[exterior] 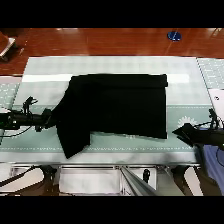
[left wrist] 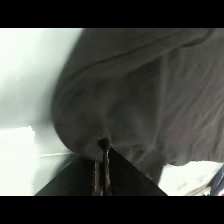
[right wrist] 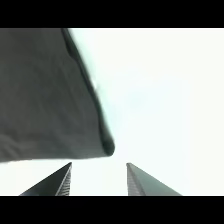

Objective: Fold the shirts.

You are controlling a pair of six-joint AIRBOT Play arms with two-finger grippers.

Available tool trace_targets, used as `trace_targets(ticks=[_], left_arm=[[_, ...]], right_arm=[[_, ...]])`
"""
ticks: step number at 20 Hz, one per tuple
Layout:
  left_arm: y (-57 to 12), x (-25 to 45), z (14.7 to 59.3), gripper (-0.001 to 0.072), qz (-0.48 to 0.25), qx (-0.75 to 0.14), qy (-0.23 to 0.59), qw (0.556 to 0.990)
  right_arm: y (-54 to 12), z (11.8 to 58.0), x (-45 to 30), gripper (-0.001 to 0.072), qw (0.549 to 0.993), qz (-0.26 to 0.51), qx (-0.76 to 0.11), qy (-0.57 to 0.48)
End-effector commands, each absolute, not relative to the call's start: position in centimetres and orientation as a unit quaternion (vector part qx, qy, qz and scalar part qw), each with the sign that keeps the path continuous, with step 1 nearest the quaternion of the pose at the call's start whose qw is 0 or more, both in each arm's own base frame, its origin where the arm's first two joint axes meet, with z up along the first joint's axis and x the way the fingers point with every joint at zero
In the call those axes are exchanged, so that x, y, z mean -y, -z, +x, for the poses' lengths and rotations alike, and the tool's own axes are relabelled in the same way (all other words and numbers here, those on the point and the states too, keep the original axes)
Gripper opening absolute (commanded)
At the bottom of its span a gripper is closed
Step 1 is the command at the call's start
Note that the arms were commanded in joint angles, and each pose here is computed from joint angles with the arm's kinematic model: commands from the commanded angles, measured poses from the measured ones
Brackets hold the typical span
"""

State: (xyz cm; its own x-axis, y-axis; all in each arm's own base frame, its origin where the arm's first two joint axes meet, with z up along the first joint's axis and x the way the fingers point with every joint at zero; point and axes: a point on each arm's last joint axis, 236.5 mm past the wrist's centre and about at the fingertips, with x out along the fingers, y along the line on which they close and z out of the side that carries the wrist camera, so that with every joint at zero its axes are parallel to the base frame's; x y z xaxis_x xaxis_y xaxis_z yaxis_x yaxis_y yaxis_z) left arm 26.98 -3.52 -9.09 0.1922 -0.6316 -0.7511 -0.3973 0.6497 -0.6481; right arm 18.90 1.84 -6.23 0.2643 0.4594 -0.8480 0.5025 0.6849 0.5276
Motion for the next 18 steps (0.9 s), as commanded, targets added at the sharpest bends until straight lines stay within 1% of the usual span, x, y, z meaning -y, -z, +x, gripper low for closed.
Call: trace_targets(ticks=[1,5,8,10,12,15,17,18], left_arm=[[8.0,3.9,27.3,0.0025,-0.407,-0.629,0.108,0.654],[8.1,3.8,27.4,0.0024,-0.406,-0.627,0.106,0.656],[8.1,3.7,27.5,0.0024,-0.405,-0.626,0.106,0.658],[8.2,3.6,27.6,0.0024,-0.405,-0.625,0.104,0.66],[8.2,3.6,27.6,0.0025,-0.405,-0.625,0.104,0.659],[8.2,3.6,27.7,0.0025,-0.405,-0.624,0.104,0.66],[8.2,3.6,27.6,0.0024,-0.405,-0.625,0.104,0.66],[8.2,3.6,27.6,0.0024,-0.405,-0.625,0.104,0.66]], right_arm=[[6.4,18.7,-3.8,0.0406,0.646,0.44,-0.624,-0.018],[7.9,17.6,-3.7,0.0405,0.614,0.439,-0.656,-0.013],[8.7,17.3,-3.5,0.0406,0.603,0.438,-0.667,-0.006],[9.8,16.7,-4.0,0.0405,0.593,0.414,-0.69,-0.012],[10.9,17.9,-4.5,0.0406,0.601,0.407,-0.687,-0.013],[11.7,21.5,-5.0,0.0405,0.623,0.439,-0.647,0.0],[11.8,23.3,-5.5,0.04,0.631,0.439,-0.64,-0.006],[11.7,24.0,-6.1,0.0352,0.632,0.434,-0.642,-0.016]])
